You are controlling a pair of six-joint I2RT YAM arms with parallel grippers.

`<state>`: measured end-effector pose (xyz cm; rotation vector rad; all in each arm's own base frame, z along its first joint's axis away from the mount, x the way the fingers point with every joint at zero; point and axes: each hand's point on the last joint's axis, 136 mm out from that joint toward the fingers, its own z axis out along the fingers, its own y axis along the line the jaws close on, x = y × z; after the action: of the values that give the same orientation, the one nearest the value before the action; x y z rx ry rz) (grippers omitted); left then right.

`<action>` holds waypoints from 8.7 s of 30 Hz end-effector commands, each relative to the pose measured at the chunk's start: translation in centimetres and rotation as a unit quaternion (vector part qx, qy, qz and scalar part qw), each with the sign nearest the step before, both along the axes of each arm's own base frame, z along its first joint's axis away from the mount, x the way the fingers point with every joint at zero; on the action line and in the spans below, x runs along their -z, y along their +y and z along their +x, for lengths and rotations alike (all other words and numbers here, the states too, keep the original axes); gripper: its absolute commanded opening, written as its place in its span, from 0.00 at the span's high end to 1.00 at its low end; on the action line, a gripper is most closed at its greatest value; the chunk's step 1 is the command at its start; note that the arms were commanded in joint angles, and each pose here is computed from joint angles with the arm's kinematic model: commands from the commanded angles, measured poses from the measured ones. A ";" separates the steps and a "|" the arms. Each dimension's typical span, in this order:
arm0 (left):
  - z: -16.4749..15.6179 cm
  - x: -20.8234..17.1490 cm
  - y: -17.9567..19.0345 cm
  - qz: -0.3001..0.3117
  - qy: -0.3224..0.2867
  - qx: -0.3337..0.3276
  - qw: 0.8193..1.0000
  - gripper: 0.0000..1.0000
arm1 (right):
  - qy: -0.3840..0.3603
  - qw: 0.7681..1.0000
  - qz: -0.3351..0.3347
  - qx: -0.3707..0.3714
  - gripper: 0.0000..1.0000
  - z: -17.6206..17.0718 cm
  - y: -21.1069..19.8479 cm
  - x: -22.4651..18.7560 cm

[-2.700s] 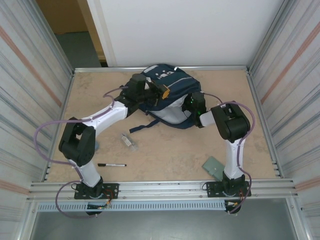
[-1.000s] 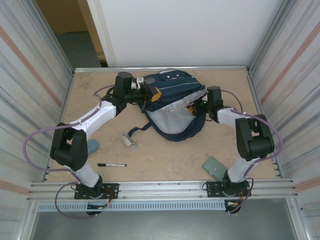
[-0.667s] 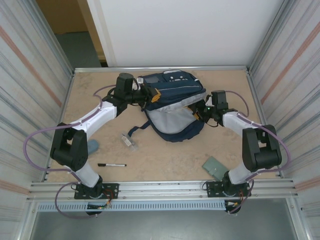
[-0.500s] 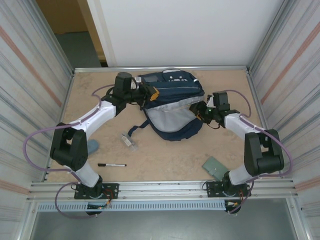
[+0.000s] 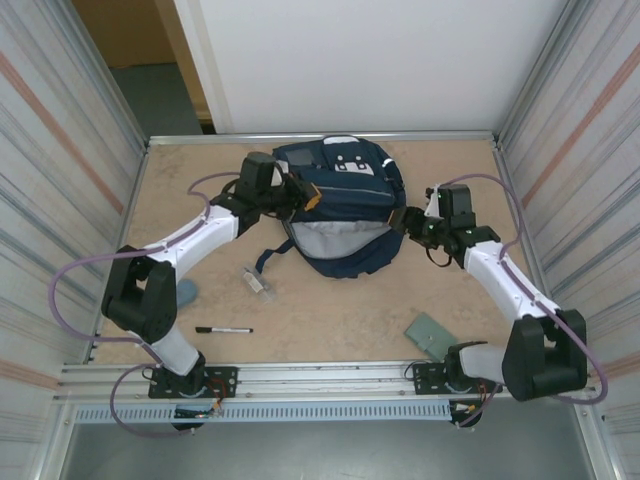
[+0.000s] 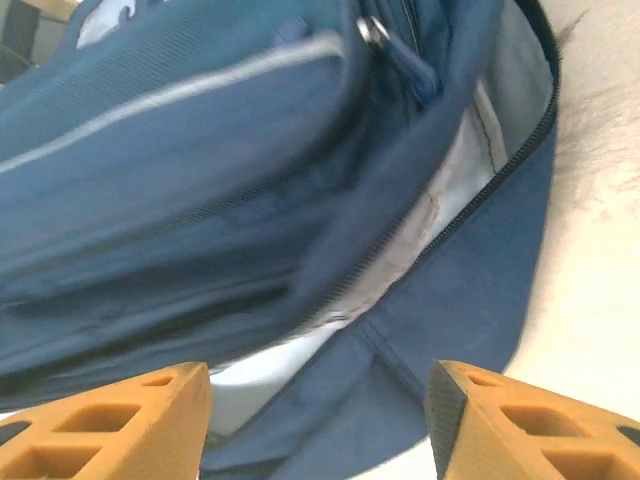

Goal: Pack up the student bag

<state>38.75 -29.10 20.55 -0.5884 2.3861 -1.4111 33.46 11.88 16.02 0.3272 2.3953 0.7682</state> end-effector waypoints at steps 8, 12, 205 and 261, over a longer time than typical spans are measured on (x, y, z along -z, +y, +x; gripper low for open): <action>-1.5 2.7 5.1 0.110 -0.020 -0.005 0.994 0.70 | -0.012 0.993 -0.092 -0.075 0.41 -3.3 2.3 -1.2; -1.4 3.9 10.1 0.163 -0.023 -0.026 0.986 0.63 | -0.003 0.988 -0.119 -0.098 0.39 -4.7 3.4 -0.1; -6.0 3.4 0.0 0.119 0.012 0.029 0.992 1.00 | -0.051 0.962 -0.262 -0.048 1.00 -3.4 11.7 4.5; -6.0 12.6 5.9 0.178 0.090 0.053 0.978 0.50 | 0.117 0.945 0.005 -0.305 1.00 -7.3 22.0 6.9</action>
<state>32.10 -23.04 8.42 -0.4383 2.8060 -0.9767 26.14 32.15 7.74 -0.3468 2.7783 0.9351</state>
